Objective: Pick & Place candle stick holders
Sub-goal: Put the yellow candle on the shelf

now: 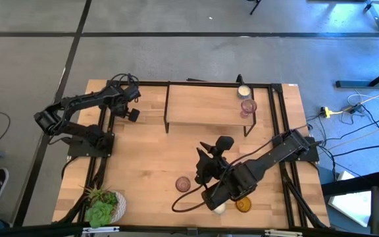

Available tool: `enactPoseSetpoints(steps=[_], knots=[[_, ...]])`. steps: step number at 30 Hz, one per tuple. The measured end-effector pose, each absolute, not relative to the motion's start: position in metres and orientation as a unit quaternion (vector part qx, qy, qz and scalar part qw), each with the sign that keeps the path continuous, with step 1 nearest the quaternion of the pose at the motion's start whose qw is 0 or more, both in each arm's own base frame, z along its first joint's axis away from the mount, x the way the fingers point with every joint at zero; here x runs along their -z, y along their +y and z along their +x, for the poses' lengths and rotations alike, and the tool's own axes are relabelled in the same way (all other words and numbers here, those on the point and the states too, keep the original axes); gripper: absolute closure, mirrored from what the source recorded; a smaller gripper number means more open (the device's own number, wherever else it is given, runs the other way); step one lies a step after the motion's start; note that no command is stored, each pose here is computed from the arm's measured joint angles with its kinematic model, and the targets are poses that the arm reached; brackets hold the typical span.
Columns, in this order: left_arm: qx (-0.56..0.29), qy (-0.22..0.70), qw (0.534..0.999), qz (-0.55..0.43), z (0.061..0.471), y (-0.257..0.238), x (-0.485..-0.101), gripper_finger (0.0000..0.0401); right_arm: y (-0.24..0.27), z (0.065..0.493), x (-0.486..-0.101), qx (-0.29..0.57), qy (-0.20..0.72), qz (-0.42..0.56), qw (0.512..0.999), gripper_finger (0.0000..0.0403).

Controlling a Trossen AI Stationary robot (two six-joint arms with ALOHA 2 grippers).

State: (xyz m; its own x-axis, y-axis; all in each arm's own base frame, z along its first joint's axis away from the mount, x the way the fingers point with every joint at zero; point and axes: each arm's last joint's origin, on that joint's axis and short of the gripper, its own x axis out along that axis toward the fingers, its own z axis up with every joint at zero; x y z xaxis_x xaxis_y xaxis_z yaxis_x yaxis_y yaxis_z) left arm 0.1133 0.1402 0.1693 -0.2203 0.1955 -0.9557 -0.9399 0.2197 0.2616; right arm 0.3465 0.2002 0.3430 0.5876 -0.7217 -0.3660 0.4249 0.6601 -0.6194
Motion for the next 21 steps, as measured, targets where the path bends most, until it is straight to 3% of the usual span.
enactPoseSetpoints(steps=[13, 21], knots=[[-0.509, 0.570, 0.555, -0.331, 0.120, 0.137, -0.169, 0.0399, 0.200, 0.347, -0.343, 0.332, 0.310, -0.240, 0.858, 0.0288], [-0.467, 0.551, 0.600, -0.343, 0.136, 0.132, -0.169, 0.0399, 0.200, 0.346, -0.342, 0.332, 0.311, -0.241, 0.857, 0.0288]])
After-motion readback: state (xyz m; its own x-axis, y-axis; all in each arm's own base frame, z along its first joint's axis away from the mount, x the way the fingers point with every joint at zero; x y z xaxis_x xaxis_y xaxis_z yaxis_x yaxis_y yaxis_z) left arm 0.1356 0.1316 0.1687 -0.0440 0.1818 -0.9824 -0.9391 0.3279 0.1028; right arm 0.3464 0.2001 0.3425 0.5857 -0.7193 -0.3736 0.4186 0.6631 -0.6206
